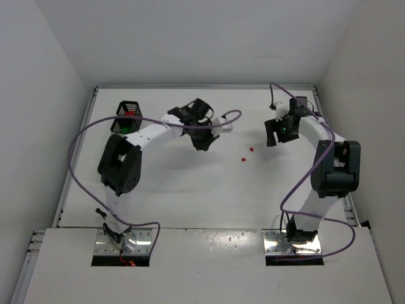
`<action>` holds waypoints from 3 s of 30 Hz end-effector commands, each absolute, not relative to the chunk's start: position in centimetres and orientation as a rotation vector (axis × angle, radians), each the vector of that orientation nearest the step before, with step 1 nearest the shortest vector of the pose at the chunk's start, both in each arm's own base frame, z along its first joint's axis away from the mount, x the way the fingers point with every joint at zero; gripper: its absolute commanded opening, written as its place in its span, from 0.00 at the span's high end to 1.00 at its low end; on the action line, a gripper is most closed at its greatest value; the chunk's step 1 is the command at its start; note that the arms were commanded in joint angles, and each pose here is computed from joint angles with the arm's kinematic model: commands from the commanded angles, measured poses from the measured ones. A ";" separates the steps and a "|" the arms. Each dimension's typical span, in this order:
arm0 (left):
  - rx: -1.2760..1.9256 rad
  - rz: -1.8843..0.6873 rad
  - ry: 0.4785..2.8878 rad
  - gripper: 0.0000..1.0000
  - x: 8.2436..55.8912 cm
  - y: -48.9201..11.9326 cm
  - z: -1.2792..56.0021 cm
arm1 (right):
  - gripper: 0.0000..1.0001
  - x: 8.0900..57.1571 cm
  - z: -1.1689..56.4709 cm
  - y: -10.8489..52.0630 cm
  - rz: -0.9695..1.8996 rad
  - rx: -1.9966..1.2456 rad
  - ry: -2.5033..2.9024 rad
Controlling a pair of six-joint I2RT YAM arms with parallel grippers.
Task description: Sort the legos into containers by color
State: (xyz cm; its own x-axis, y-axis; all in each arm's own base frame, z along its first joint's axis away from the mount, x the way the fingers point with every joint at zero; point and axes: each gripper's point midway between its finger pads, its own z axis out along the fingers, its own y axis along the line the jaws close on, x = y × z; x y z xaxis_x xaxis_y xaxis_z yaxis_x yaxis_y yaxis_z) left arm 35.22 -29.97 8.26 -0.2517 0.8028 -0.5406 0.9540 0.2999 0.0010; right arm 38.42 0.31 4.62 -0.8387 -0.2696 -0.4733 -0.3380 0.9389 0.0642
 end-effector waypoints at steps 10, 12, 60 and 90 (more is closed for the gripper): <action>0.897 -0.517 2.267 1.00 34.4 -13.6 21.7 | 0.28 41.8 6.1 5.2 0.324 -0.568 2.523; 0.779 -0.482 2.324 1.00 33.9 -10.0 21.8 | 0.28 42.0 6.1 5.7 0.329 -0.584 2.520; 0.773 -0.454 2.344 0.41 34.6 -8.0 20.8 | 0.24 41.6 4.9 5.9 0.178 -0.580 2.529; 1.429 -0.682 2.042 0.68 35.2 -46.7 6.6 | 0.18 33.1 5.4 -5.9 0.222 0.186 2.623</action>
State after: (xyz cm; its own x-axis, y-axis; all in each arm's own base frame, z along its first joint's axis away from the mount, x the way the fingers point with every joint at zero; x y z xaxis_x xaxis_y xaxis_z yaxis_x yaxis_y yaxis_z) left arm 33.47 -45.78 5.30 -0.2966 0.7020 -0.6474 0.9504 0.2835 -0.1280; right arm 32.29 -5.96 3.64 -0.8972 0.1558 -0.4131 0.0939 0.9816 0.1663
